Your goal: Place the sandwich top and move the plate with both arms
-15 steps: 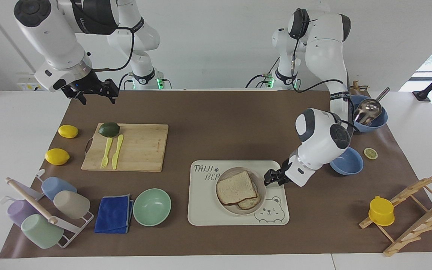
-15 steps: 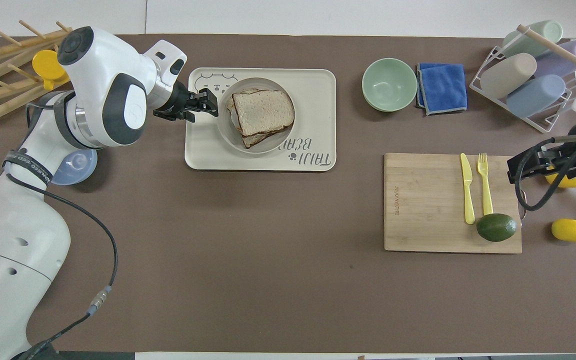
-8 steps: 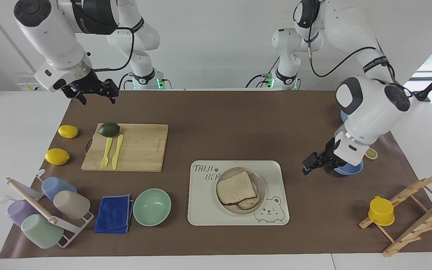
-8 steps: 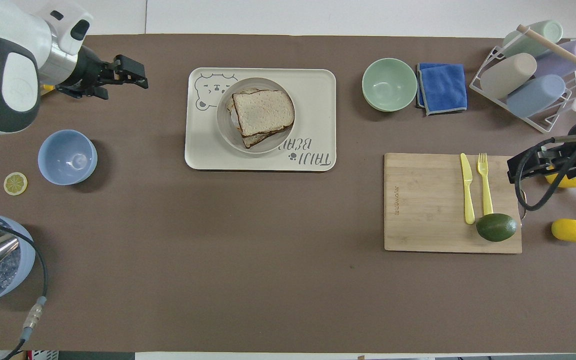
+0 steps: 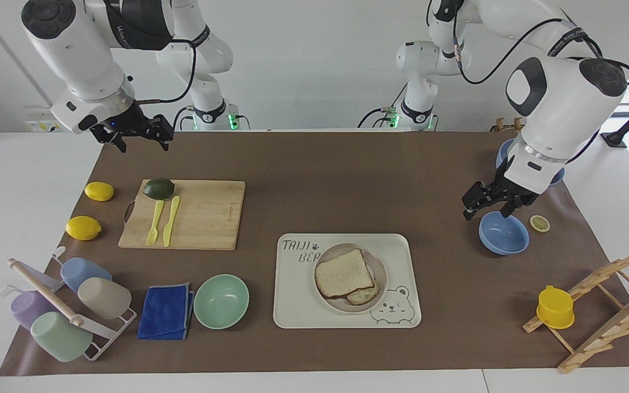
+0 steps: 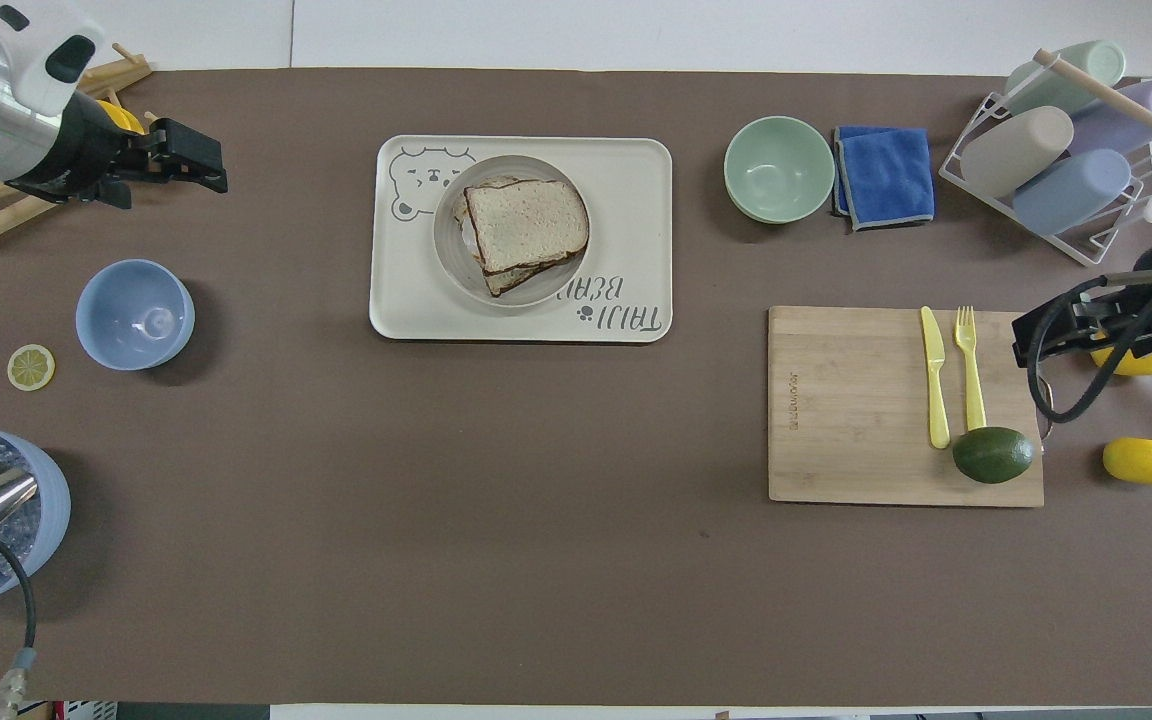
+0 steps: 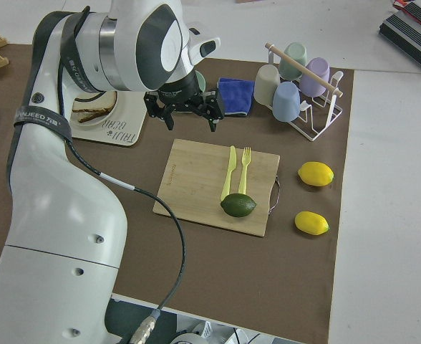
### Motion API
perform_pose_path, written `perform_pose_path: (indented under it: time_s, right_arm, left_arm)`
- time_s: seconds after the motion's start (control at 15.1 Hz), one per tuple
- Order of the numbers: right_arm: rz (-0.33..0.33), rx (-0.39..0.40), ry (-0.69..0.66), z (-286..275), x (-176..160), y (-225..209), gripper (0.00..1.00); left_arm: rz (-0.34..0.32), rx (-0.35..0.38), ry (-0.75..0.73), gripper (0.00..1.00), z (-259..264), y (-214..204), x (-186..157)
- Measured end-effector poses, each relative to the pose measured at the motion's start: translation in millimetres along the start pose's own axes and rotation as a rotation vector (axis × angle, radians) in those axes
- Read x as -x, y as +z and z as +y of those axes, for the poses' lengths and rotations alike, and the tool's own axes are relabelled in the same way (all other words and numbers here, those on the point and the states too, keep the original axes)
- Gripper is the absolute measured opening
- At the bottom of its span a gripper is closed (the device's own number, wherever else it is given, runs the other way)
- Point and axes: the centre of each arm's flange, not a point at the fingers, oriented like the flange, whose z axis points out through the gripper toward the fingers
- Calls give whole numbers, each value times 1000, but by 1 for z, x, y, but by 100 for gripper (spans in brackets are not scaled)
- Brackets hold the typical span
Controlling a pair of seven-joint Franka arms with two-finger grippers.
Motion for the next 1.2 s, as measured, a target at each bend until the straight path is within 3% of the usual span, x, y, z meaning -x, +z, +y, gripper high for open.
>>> perform_pose_path:
  time_s: [0.27,0.53,0.73,1.2]
  right_arm:
    - [0,0,-1,0,0,0,100]
    - [0,0,-1,0,0,0,100]
    - [0,0,-1,0,0,0,100]
    - [1,0,-2,-1,0,0,100]
  left_arm:
    - [-31,-6,11,100,-30,-49,45]
    - [-80,-43,28,100,-42,-53,85]
    - [-116,-46,45,100,-42,-38,95]
    - [-109,-46,63,100,-36,-48,95]
